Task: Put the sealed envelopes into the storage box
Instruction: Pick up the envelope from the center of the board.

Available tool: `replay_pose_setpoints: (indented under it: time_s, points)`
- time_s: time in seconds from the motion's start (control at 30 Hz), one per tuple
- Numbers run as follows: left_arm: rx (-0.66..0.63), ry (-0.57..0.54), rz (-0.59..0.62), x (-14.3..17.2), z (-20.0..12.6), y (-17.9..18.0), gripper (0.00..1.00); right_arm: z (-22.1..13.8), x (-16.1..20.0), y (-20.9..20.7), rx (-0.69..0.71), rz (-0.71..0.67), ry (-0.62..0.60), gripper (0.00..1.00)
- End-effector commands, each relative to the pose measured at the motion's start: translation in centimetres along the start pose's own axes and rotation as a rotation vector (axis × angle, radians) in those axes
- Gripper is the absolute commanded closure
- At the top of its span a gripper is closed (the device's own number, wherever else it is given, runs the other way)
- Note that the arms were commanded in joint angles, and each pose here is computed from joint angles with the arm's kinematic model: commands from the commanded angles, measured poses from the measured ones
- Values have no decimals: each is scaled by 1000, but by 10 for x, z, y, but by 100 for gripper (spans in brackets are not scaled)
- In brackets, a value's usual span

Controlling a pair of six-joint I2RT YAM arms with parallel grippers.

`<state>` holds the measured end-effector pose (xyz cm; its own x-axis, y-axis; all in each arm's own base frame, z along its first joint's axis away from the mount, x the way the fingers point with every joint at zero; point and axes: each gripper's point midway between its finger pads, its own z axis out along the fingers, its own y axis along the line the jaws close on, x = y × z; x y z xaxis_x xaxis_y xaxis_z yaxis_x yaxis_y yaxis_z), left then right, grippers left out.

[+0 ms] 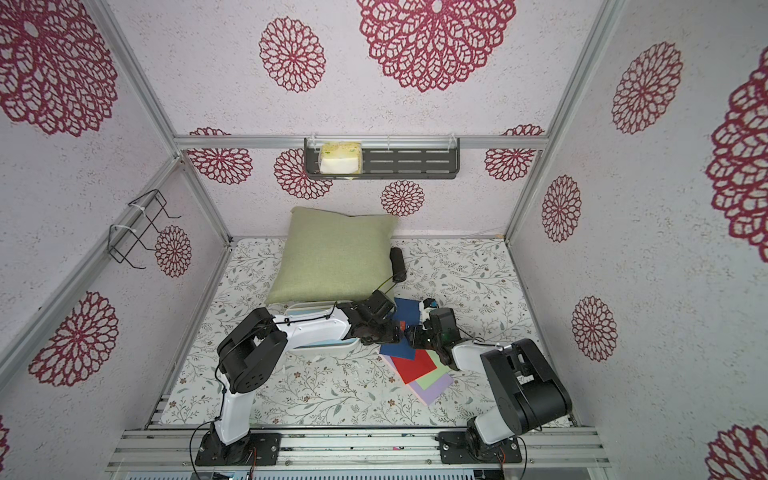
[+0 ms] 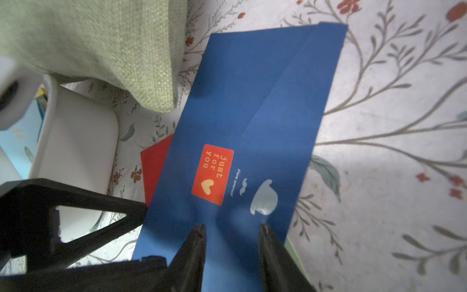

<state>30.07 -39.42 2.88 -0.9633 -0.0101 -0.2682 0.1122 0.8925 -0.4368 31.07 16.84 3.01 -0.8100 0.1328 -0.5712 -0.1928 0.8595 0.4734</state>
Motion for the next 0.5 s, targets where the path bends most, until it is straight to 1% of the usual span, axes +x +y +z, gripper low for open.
replay_pose_setpoints:
  time_s: [0.0, 0.17, 0.3, 0.47]
  points:
    - [46, 31, -21, 12, 1, -8, 23, 0, 21, -15, 43, 36, 63, 60]
    - [7, 14, -26, 11, -4, -2, 23, 1, 22, -15, 39, 40, 67, 60]
    - [-3, 21, -23, 14, -5, 0, 23, 1, 23, -16, 39, 43, 71, 60]
    - [38, 45, -23, 18, -1, -7, 24, 2, 25, -17, 38, 43, 73, 60]
